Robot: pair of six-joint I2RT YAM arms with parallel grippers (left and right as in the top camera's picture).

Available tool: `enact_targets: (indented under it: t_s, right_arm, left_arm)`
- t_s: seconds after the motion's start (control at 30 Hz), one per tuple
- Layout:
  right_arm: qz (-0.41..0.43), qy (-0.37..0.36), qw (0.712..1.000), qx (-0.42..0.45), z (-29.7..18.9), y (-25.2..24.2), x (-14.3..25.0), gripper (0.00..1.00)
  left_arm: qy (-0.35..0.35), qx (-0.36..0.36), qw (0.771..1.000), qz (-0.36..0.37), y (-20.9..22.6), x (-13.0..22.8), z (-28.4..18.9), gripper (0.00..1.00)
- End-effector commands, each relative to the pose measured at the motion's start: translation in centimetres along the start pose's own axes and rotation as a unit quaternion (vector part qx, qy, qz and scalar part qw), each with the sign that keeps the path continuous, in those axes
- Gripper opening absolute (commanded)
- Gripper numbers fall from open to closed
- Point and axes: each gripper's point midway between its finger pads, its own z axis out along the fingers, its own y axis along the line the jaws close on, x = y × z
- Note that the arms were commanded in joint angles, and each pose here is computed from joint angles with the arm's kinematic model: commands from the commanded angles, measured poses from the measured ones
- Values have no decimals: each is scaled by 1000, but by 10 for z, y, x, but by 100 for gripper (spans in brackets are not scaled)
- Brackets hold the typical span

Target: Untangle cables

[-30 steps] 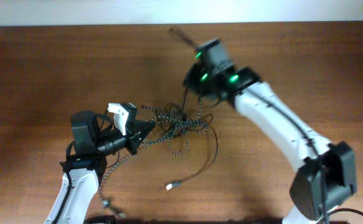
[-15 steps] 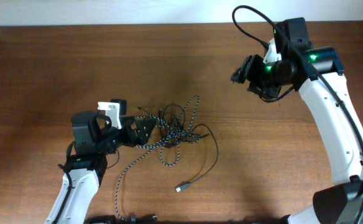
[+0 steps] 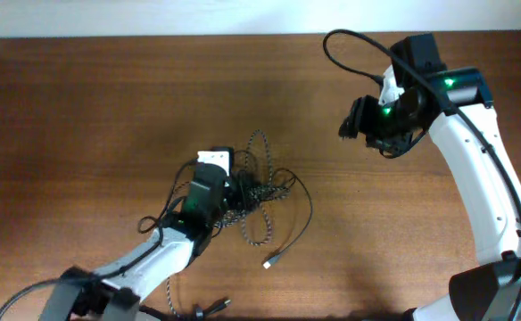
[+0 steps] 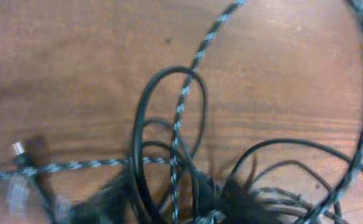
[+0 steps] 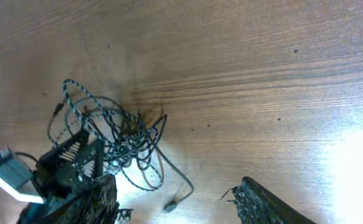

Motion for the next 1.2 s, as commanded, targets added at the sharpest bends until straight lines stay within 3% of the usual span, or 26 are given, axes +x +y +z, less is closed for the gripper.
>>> enact_targets:
  t_s: [0.0,0.07,0.1,0.13,0.17,0.27,0.3,0.33,0.37,0.43,0.53,0.57,0.63,0.67,0.7,0.77,0.83,0.87,0.9,0.97,1.0,1.03,1.07,1.1,1.13,1.17]
  right_arm:
    - [-34,7,999,12,0,-4,7,63]
    - [-33,10,999,21,0,-8,8,49]
    - [-34,10,999,21,0,-8,9,49]
    - [-34,10,999,21,0,-8,9,58]
    - [-34,10,999,21,0,-8,9,75]
    - [-35,36,998,-29,0,10,19,78]
    - [-38,37,998,-28,1,12,20,78]
    - [-41,38,998,-29,2,13,21,78]
    - [-44,39,998,-26,3,14,23,78]
    - [-51,42,998,-11,7,11,26,78]
    - [-45,59,997,-3,23,2,34,79]
    - [-43,63,997,-1,29,-2,36,79]
    - [-41,65,997,0,40,-7,38,79]
    - [-42,64,997,-1,40,-6,37,79]
    - [-41,63,997,-1,40,-7,37,79]
    - [-41,64,997,-1,40,-7,37,79]
    - [-40,67,997,1,40,-8,38,83]
    - [-39,68,997,2,40,-8,39,84]
    - [-40,65,997,0,40,-7,38,85]
    - [-41,63,997,-1,40,-7,37,86]
    - [-41,63,997,-1,40,-7,37,86]
    - [-41,64,997,0,40,-7,37,86]
    - [-41,63,997,-1,40,-7,37,87]
    - [-41,63,997,-1,40,-7,37,87]
    - [-41,63,997,-1,40,-7,37,87]
    - [-41,63,997,-1,40,-7,37,87]
  left_arm:
    - [-77,26,997,6,-10,-42,-9,8]
    - [-177,42,983,-27,-9,-100,-49,0]
    - [-219,65,971,-75,-6,-126,-79,0]
    - [-238,103,961,-100,-6,-140,-107,0]
    - [-228,135,950,-165,-1,-142,-126,0]
    - [-82,167,898,-399,33,-99,-126,0]
    - [-59,181,894,-407,34,-94,-121,19]
    - [-52,174,898,-400,39,-90,-116,76]
    - [-60,163,924,-340,44,-88,-108,99]
    - [-123,101,978,-138,62,-98,-105,99]
    - [-125,-147,975,-114,145,-78,-106,99]
    - [-120,-164,972,-114,151,-75,-108,99]
    - [-53,-35,995,-78,88,-55,-87,99]
    - [-23,-94,995,-24,90,-43,-85,99]
    - [10,-243,969,33,113,-35,-101,99]
    - [12,-321,944,81,113,-45,-121,99]
    - [-16,-274,957,91,79,-74,-122,99]
    - [-13,-183,976,116,43,-88,-116,99]
    - [-12,-125,981,151,19,-98,-116,99]
    - [-24,-95,977,191,-1,-119,-124,99]
    - [0,-122,971,207,11,-110,-123,99]
    - [31,-208,956,206,43,-101,-128,99]
    - [43,-316,934,162,79,-95,-141,99]
    - [34,-361,927,93,94,-88,-147,99]
    - [37,-329,943,36,85,-79,-138,99]
    - [67,-272,959,41,68,-69,-127,99]
